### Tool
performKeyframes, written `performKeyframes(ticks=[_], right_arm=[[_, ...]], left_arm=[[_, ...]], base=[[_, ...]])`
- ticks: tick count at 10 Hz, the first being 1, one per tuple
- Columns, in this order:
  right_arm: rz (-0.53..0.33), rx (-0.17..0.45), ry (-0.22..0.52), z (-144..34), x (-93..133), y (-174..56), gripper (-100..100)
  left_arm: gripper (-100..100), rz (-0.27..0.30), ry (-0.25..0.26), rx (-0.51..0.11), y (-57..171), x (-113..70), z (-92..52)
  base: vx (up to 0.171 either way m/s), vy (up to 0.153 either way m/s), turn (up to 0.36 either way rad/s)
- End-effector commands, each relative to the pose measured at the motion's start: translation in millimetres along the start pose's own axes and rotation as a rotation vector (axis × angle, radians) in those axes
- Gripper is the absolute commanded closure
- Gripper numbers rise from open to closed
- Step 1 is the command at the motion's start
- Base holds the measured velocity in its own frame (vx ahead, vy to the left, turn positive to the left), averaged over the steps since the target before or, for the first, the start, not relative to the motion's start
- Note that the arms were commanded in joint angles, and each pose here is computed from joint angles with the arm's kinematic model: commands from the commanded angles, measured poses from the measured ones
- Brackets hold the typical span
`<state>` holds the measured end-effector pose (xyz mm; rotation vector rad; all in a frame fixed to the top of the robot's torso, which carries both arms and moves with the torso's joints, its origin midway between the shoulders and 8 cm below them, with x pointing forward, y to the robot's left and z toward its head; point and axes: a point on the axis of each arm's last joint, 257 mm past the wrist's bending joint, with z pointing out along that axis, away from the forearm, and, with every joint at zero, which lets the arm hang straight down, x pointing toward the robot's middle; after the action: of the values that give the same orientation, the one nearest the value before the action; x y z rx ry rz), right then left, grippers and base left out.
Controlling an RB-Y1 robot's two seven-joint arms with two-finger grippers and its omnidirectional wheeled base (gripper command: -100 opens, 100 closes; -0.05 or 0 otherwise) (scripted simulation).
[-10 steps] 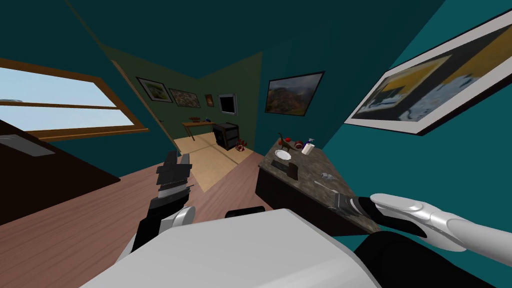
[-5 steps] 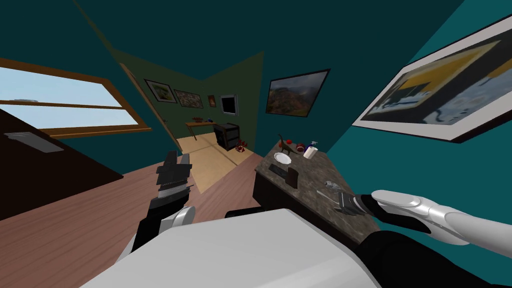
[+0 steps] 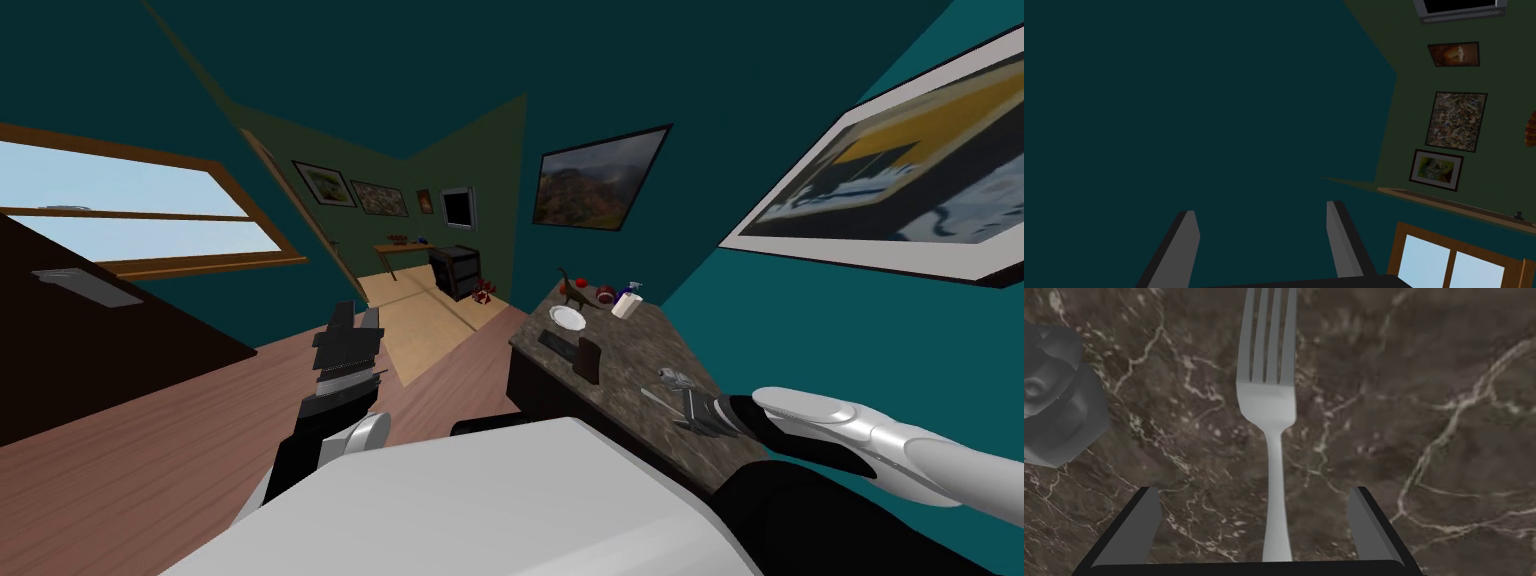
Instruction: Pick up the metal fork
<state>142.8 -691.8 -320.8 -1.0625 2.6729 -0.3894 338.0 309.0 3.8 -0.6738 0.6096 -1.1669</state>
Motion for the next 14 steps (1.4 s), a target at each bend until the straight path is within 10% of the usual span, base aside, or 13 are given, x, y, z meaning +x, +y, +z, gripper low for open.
performKeyframes(ticks=[1,6,7,11,12,13,14], right_arm=[[0.007,0.001,0.003,2.2,12.6,4.4,-100],[0.017,0.001,0.006,7.0,27.1,11.6,-100],[0.016,0.001,0.006,7.2,27.5,12.1,100],[0.015,-0.001,0.005,7.2,27.3,12.6,100],[0.015,-0.001,0.005,7.2,27.3,12.6,0],[0.009,0.001,0.004,3.3,17.3,6.2,100],[0.007,0.001,0.003,2.2,12.6,4.4,100]], left_arm=[[0,0.0,0.0,0.0,0.0,0.0,0.0],[0,0.0,0.0,0.0,0.0,0.0,0.0],[0,0.0,0.0,0.0,0.0,0.0,0.0],[0,0.0,0.0,0.0,0.0,0.0,0.0],[0,0.0,0.0,0.0,0.0,0.0,0.0],[0,0.0,0.0,0.0,0.0,0.0,0.0],[0,0.0,0.0,0.0,0.0,0.0,0.0]], base=[[0.037,0.025,0.046],[0.017,0.018,0.017],[0.0,0.0,0.0],[0.0,0.0,0.0],[0.0,0.0,0.0],[-0.015,-0.015,-0.031],[-0.023,-0.026,-0.024]])
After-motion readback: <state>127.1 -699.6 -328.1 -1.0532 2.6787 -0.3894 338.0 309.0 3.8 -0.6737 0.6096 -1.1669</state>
